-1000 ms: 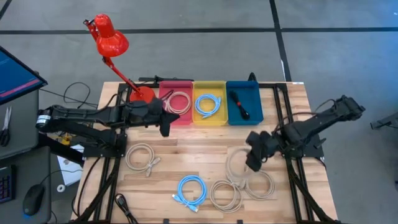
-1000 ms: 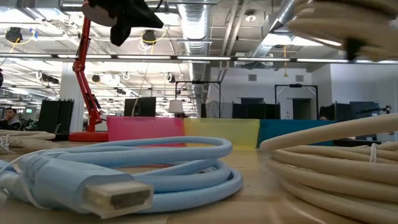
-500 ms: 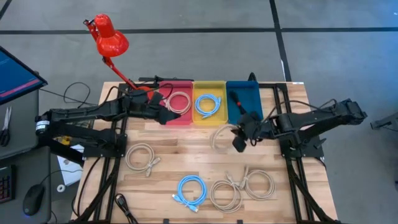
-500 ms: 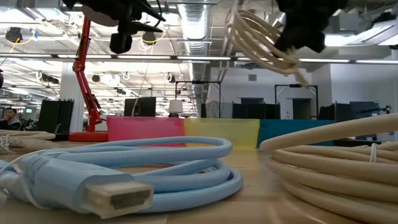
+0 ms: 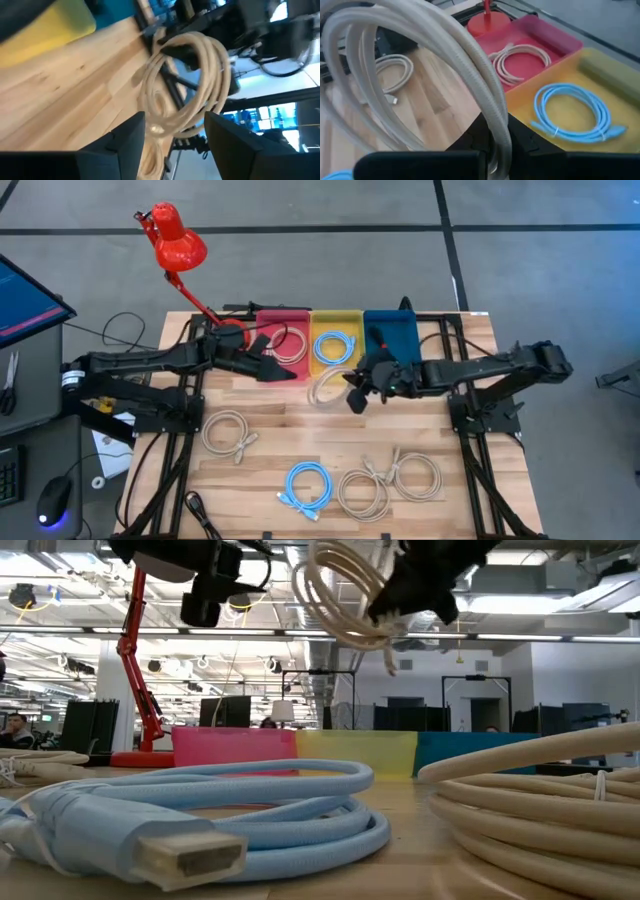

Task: Pick & Place USB Port
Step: Put the brown charger cable into the red bin

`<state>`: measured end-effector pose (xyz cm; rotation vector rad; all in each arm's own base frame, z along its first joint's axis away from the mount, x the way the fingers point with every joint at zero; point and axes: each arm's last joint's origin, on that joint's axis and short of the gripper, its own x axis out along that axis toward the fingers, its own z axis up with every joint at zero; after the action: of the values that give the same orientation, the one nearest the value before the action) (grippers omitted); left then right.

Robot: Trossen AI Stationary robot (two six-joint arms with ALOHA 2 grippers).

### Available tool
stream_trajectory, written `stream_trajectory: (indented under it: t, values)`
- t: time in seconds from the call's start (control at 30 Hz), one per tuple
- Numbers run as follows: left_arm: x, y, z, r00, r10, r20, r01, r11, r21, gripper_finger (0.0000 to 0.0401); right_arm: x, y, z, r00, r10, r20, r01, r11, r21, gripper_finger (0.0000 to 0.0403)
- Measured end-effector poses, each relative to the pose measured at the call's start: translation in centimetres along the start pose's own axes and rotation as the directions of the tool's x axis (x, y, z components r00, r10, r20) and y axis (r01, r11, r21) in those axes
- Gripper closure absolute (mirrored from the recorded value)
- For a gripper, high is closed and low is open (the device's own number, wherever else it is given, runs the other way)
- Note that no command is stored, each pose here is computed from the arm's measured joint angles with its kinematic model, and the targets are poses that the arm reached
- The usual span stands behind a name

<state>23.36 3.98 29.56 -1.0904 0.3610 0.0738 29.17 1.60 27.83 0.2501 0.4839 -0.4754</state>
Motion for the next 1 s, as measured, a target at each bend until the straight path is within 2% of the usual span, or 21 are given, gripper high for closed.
stream_trajectory:
  t: [0.2,0.37,0.57,0.7,0.83,1.0]
  values:
    - [1.4,0.0,0.2,0.999,-0.036,0.004,0.036,0.999,0.015,0.0203,2.3,1.3,1.7,1.000,0.003,-0.010,-0.003,0.999,-0.041,0.0382]
    - [1.7,-0.1,0.3,0.998,-0.056,0.011,0.056,0.998,0.026,0.0210,4.1,1.9,2.8,1.000,-0.012,-0.006,0.012,0.999,-0.032,0.0382]
    - [1.8,-0.3,0.3,0.997,-0.069,0.018,0.068,0.997,0.034,0.0216,5.8,1.4,3.6,0.998,-0.052,-0.021,0.051,0.998,-0.021,0.0384]
    - [1.8,-0.3,0.3,0.997,-0.069,0.020,0.068,0.996,0.051,0.0226,6.4,1.0,3.8,0.998,-0.051,-0.030,0.051,0.999,-0.013,0.0399]
    - [1.8,-0.3,0.3,0.997,-0.070,0.021,0.068,0.995,0.072,0.0249,6.6,0.8,3.8,0.998,-0.053,-0.038,0.053,0.999,-0.012,0.0399]
    - [1.8,-0.3,0.2,0.997,-0.070,0.016,0.068,0.994,0.091,0.0312,6.6,0.8,3.8,0.998,-0.055,-0.039,0.053,0.998,-0.031,0.0397]
